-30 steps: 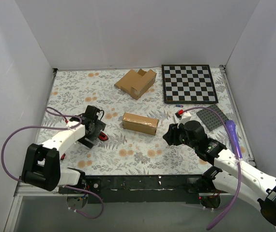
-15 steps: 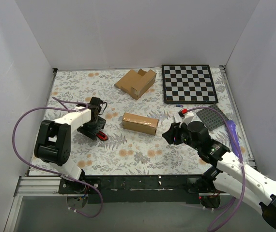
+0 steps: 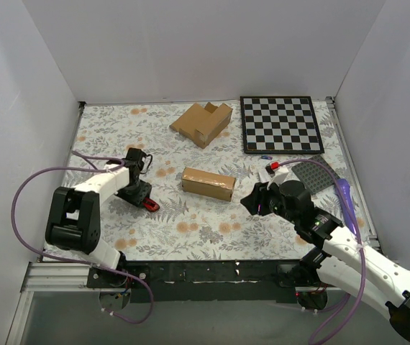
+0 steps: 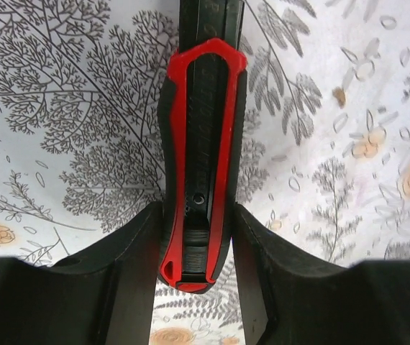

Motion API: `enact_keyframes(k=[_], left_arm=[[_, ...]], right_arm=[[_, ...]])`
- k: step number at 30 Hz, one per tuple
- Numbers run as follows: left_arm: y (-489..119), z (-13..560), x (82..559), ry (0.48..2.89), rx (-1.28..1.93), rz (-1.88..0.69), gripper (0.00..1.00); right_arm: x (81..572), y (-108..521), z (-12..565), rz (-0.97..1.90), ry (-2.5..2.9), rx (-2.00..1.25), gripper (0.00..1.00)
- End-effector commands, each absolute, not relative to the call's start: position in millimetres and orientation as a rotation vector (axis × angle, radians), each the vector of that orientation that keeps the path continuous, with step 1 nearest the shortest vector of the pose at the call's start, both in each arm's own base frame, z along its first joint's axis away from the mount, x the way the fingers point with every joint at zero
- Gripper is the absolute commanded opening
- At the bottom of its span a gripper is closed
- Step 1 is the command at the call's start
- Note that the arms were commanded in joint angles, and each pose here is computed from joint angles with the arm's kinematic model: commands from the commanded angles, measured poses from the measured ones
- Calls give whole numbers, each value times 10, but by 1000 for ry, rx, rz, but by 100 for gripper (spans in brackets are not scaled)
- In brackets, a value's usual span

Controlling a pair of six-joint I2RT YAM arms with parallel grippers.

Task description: Unpack the express box

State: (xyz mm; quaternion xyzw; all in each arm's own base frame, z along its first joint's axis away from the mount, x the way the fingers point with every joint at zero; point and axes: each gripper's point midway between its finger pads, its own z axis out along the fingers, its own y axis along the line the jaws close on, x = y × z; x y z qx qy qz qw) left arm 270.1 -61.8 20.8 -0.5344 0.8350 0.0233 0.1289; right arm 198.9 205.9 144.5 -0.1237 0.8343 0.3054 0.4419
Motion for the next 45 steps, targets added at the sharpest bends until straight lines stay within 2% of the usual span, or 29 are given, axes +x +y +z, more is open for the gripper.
enact_keyframes(k=[1,4,6,10,16,18,21,28,38,41,45], left_arm=[[-728,690,2877,2390,-1365,-174,4],[-990,1210,3022,2361,-1105,-461,0],[-1119,1471,3052,2315,-1035,-560,0],[-1415,1996,2984,2213,-944,-713,0],[-1898,2263,2806,2193,-922,-892,0],[-2018,2300,2771,2200,-902,-929,0],[-2198,2416,2733,2200,-884,-985,0],[-2554,2579,2619,2215,-835,-1047,0],[-2745,2601,2451,2230,-810,-1082,0],[-2796,2602,2429,2236,-798,-1090,0],[-2822,2618,2410,2237,-790,-1095,0]], right_arm=[[2003,2161,1797,825,1977,-332,54],[1895,2381,2048,991,1862,-418,59],[1841,2459,2181,1057,1823,-447,66],[1780,2681,2463,1176,1836,-519,72],[1712,2988,2820,1259,1746,-564,76],[1717,3070,2850,1245,1748,-571,81],[1701,3250,2796,1213,1792,-597,82],[1788,3463,2722,1132,1816,-540,81],[2040,3334,2673,1002,1817,-386,79],[2041,3385,2656,1015,1814,-399,74],[2002,3461,2619,1044,1826,-429,62]])
